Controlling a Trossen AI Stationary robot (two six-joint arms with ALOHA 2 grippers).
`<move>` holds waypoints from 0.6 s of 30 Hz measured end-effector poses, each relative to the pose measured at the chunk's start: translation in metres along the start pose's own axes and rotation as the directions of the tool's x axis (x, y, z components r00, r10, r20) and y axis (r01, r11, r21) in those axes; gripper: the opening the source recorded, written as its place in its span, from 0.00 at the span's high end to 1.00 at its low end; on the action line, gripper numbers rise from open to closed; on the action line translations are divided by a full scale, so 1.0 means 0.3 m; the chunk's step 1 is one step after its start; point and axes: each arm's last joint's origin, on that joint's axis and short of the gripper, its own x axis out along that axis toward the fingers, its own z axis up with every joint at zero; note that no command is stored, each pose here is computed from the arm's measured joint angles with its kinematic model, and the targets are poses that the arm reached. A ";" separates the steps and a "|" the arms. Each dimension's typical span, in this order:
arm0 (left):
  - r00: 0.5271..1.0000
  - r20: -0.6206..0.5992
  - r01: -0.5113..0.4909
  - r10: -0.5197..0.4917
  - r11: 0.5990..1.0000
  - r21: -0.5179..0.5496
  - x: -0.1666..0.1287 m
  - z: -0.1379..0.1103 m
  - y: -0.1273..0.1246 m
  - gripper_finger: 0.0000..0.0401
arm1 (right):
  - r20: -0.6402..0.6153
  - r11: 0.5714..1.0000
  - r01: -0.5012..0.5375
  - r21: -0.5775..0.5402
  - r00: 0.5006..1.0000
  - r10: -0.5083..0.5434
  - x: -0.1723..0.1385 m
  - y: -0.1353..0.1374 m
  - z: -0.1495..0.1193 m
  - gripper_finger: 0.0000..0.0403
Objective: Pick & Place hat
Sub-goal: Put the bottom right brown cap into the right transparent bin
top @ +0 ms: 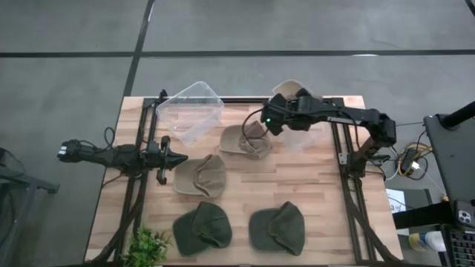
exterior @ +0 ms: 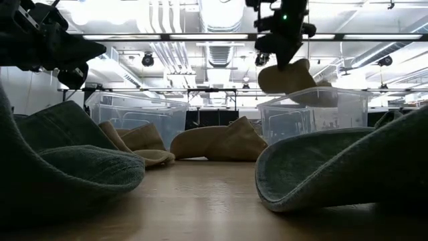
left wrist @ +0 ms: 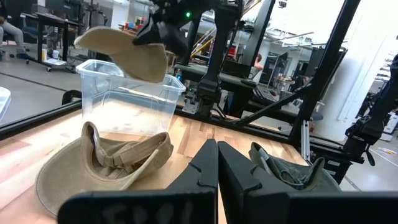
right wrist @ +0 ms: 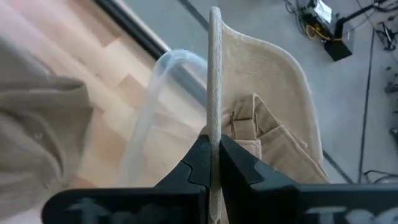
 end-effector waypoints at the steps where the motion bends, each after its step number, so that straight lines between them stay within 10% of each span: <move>1: 1.000 0.000 0.000 0.000 1.000 0.000 0.000 0.000 0.000 0.99 | -0.008 1.000 0.002 -0.017 1.000 -0.003 0.009 0.009 0.001 0.97; 18: 1.000 -0.002 0.000 0.000 1.000 0.000 0.000 -0.001 0.000 0.99 | -0.200 0.999 -0.035 0.025 0.979 0.039 0.097 -0.002 -0.005 0.94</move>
